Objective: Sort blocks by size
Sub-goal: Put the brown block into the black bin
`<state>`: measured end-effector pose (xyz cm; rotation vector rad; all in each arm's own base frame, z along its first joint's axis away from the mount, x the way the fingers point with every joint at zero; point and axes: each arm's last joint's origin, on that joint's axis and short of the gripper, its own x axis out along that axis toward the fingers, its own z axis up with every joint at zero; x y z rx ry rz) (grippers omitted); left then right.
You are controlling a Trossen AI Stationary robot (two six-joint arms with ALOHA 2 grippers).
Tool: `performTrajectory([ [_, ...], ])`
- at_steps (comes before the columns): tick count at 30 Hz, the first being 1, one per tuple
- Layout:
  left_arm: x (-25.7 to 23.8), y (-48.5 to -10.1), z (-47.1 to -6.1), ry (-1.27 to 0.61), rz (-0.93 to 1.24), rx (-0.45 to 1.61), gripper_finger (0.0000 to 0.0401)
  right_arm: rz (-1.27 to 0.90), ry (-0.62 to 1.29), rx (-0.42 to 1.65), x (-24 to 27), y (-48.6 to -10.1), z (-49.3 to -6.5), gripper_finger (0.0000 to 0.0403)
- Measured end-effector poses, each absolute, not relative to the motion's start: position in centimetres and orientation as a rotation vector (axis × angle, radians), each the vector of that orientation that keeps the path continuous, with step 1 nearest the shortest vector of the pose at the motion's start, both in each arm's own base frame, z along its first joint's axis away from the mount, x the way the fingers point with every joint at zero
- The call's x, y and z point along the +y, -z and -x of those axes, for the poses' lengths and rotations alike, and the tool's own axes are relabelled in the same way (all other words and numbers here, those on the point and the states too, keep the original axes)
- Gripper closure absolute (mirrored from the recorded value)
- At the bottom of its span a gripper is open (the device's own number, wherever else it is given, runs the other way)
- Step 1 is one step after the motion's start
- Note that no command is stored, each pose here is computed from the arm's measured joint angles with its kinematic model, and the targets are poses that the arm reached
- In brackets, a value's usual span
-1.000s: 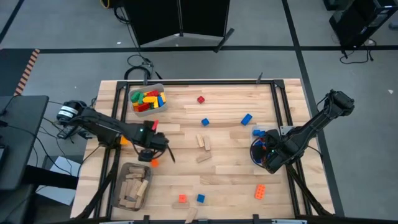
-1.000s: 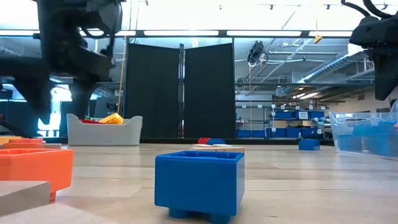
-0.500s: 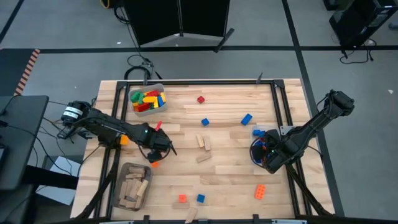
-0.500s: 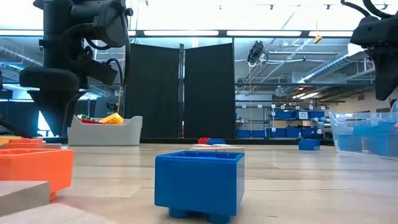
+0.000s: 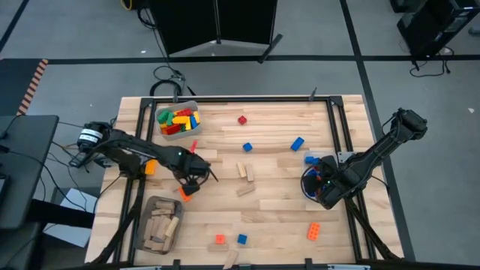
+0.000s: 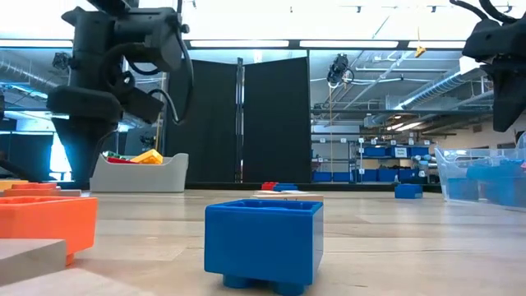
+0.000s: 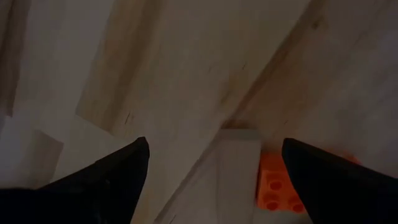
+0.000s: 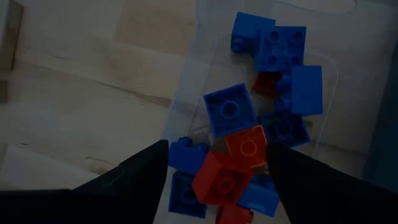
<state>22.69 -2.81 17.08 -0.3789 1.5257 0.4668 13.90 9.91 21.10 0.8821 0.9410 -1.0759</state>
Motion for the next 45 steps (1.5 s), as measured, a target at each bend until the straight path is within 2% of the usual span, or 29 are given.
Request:
performTrajectory([
  [10,-2.9,-14.8,-23.3,-0.425,0.389,1.664,0.0032,-0.899,1.062,0.937,10.0,-21.1,-14.0,0.0123],
  [15,-3.0,-13.8,-23.6,-0.386,0.418,1.724,0.0059,-0.902,1.060,0.936,10.1,-21.1,-14.1,0.0126],
  [19,-3.1,-13.3,-23.8,-0.371,0.440,1.751,0.0111,-0.904,1.057,0.935,10.1,-21.1,-14.1,0.0126],
  [28,-3.2,-13.5,-24.0,-0.356,0.449,1.746,0.0270,-0.884,1.031,0.948,10.1,-21.1,-14.2,0.0133],
  [30,-3.2,-14.0,-24.3,-0.371,0.423,1.720,0.0294,-0.871,1.017,0.956,10.2,-21.1,-14.2,0.0134],
  [34,-2.6,-16.4,-25.5,-0.407,0.401,1.592,0.0294,-0.856,0.984,0.962,10.3,-21.1,-14.3,0.0138],
  [39,-2.4,-20.1,-25.7,-0.499,0.474,1.534,0.0294,-0.822,0.964,0.952,10.2,-21.1,-14.4,0.0144],
  [45,-4.5,-24.7,-24.6,-0.627,0.592,1.384,0.0285,-0.774,0.919,0.973,10.3,-21.1,-14.5,0.0149],
])
